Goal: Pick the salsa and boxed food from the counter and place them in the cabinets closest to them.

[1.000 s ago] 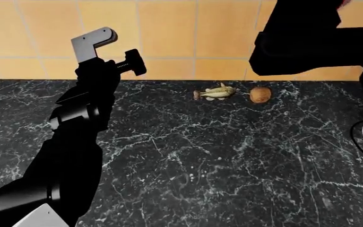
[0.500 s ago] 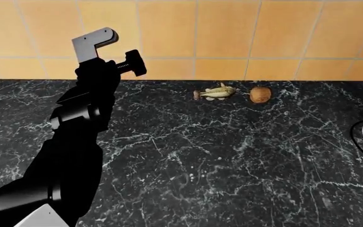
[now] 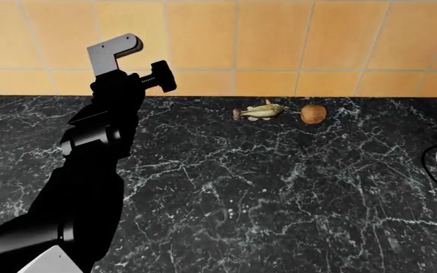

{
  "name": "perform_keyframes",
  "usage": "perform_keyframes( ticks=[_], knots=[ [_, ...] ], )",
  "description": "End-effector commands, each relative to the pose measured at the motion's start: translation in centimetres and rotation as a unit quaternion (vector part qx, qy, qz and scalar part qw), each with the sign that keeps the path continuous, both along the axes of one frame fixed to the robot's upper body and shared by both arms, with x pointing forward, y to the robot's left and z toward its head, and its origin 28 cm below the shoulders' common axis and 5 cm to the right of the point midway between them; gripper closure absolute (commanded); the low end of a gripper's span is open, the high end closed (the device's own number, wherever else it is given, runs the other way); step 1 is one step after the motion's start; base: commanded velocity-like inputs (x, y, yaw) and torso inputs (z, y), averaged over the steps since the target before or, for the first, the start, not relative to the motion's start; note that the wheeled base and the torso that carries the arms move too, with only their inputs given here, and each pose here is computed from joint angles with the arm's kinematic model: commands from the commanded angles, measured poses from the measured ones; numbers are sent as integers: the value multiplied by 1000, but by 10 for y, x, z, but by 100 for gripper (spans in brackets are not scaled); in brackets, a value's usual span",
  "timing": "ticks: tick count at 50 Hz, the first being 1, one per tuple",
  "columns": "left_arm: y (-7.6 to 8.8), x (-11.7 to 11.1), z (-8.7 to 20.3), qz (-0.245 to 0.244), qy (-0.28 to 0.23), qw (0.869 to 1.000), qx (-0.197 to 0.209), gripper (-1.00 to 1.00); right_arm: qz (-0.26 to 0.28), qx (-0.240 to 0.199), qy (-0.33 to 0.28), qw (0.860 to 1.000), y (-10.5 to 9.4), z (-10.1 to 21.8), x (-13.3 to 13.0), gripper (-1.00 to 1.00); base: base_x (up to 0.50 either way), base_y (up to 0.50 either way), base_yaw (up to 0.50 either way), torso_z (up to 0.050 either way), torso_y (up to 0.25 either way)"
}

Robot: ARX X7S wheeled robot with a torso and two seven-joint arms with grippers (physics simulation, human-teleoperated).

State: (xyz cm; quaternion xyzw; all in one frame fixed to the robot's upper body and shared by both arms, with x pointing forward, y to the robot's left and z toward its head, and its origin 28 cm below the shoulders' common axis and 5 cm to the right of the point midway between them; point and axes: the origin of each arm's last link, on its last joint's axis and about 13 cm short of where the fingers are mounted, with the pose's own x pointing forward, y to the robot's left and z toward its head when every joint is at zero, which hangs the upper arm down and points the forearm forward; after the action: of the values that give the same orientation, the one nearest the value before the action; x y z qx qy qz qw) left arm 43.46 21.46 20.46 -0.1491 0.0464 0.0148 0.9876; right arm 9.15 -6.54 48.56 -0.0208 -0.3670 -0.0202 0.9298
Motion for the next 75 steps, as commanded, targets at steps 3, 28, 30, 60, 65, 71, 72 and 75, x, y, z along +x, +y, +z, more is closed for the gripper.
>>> perform_keyframes(
  ticks=[3,28,30,60,65,71,72,75],
  knots=[
    [0,0,0,2,3,1000,1,-100,-19,19,90,996,5,43,26,100,0,0,0,0,0],
    [0,0,-1,7,10,1000,11,-100,6,31,301,953,1,49,77,100,0,0,0,0,0],
    [0,0,-1,7,9,1000,12,-100,5,32,305,952,0,49,80,100,0,0,0,0,0],
    [-1,0,-1,7,9,1000,15,-100,-29,56,408,911,-18,9,159,-100,3,0,1,-2,0],
    [-1,0,-1,6,9,1000,16,-100,-31,52,400,915,-17,11,156,-100,0,0,0,-2,0],
    [-1,0,-1,5,8,1000,16,-100,-30,46,389,920,-15,13,151,-100,2,0,0,-2,0],
    [-1,0,-1,5,8,1000,16,-100,-30,45,385,922,-14,14,149,-100,16,0,0,0,0],
    [-1,0,-1,5,8,1000,17,-100,-31,39,370,928,-12,18,143,-100,0,0,0,-3,0]
  ],
)
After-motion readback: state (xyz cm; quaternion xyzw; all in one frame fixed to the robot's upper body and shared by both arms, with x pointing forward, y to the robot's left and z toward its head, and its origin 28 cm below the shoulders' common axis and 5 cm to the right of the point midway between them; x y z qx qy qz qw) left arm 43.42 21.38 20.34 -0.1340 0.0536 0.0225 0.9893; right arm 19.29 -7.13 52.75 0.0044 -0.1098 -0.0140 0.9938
